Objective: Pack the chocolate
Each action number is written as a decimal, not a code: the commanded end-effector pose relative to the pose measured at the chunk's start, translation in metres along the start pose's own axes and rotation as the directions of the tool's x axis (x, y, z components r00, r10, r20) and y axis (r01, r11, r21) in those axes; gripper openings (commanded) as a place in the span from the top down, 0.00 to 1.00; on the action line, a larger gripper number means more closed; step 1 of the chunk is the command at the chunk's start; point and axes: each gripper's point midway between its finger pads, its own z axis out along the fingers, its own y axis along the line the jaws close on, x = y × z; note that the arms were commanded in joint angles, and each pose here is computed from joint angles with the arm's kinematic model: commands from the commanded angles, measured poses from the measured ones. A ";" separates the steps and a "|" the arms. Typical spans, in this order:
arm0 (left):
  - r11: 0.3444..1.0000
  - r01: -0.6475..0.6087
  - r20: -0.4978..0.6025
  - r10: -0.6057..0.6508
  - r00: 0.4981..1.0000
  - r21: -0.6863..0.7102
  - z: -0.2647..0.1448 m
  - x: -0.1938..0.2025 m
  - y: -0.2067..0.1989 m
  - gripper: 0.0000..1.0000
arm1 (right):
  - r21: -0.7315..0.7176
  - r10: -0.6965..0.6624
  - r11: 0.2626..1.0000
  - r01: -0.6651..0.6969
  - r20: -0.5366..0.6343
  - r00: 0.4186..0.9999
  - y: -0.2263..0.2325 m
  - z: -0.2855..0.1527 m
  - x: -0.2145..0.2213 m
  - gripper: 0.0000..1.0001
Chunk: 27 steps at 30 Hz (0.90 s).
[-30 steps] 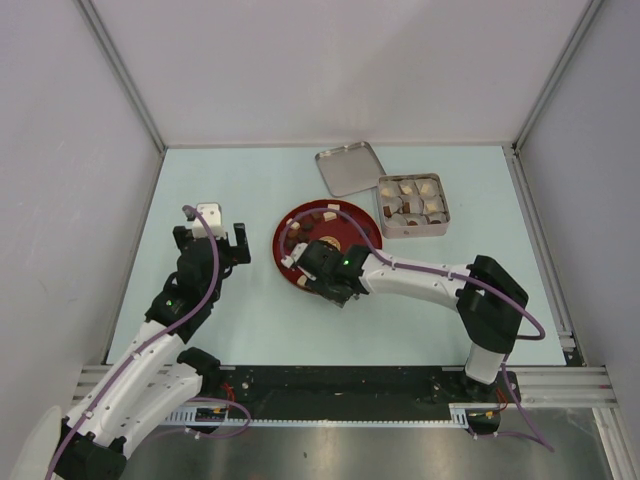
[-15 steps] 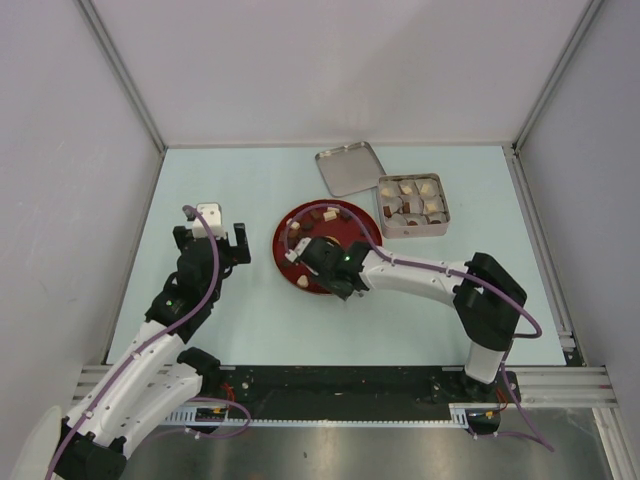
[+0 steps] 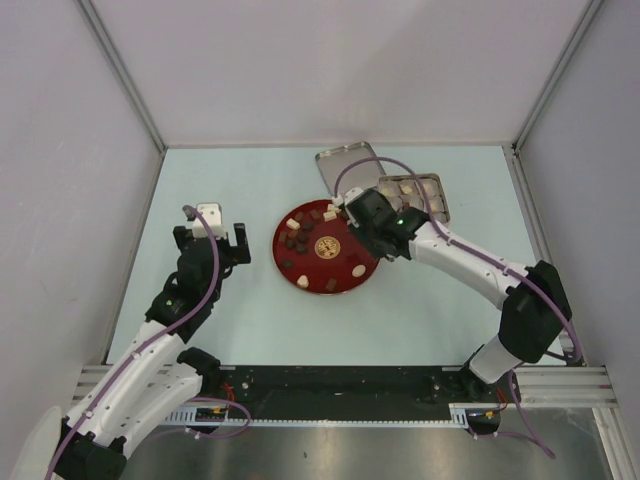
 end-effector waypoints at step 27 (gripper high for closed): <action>1.000 -0.004 0.030 0.004 1.000 -0.002 -0.001 -0.007 0.001 0.00 | 0.078 0.283 0.958 -0.276 -0.110 0.953 -0.099 0.038 0.041 0.83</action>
